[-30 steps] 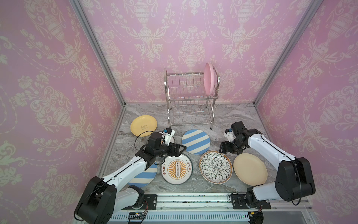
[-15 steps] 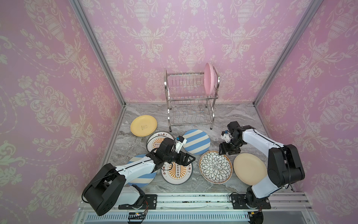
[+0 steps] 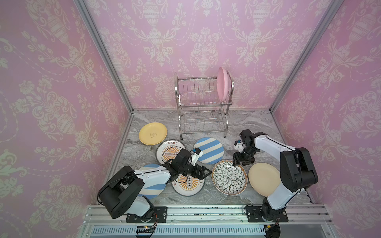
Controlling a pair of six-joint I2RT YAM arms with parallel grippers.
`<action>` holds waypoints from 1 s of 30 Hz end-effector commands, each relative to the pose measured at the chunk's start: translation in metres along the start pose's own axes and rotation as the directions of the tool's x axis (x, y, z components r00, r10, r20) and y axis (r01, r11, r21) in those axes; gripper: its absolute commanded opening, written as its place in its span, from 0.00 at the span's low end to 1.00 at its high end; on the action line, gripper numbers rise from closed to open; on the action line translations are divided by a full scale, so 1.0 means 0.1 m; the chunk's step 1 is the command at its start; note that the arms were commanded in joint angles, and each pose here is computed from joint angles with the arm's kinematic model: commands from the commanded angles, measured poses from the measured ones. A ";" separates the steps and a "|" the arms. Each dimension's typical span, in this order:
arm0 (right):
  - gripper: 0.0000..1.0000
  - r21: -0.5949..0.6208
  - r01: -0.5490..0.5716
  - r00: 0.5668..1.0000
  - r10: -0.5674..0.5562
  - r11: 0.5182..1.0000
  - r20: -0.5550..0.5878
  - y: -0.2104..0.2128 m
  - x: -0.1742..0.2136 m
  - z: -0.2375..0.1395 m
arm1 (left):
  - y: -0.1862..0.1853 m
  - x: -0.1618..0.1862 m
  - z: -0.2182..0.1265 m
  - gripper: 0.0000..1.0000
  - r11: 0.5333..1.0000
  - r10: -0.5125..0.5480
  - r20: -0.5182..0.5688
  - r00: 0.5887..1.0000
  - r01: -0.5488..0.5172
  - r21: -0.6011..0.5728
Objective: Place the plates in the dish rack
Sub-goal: 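Move both grippers toward the blue-and-white striped plate nearest the rack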
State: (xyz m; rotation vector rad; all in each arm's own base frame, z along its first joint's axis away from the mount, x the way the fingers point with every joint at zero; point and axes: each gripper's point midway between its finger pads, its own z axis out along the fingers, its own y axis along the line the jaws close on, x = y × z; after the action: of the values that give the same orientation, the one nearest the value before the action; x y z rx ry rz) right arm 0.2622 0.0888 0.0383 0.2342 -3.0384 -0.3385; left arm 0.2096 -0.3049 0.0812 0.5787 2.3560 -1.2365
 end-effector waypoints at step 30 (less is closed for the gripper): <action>0.65 -0.330 -0.065 0.870 0.216 0.942 0.444 0.53 -0.74 -0.65 | 0.19 -0.83 -0.53 0.99 0.968 0.093 0.192 0.977 -0.044 -0.246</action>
State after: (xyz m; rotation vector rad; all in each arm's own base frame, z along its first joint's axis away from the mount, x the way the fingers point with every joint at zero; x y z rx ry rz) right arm 0.3104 0.1197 0.0996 0.0293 -3.3473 -0.7251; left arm 0.2575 -0.2828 0.1387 0.4742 2.2575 -1.0428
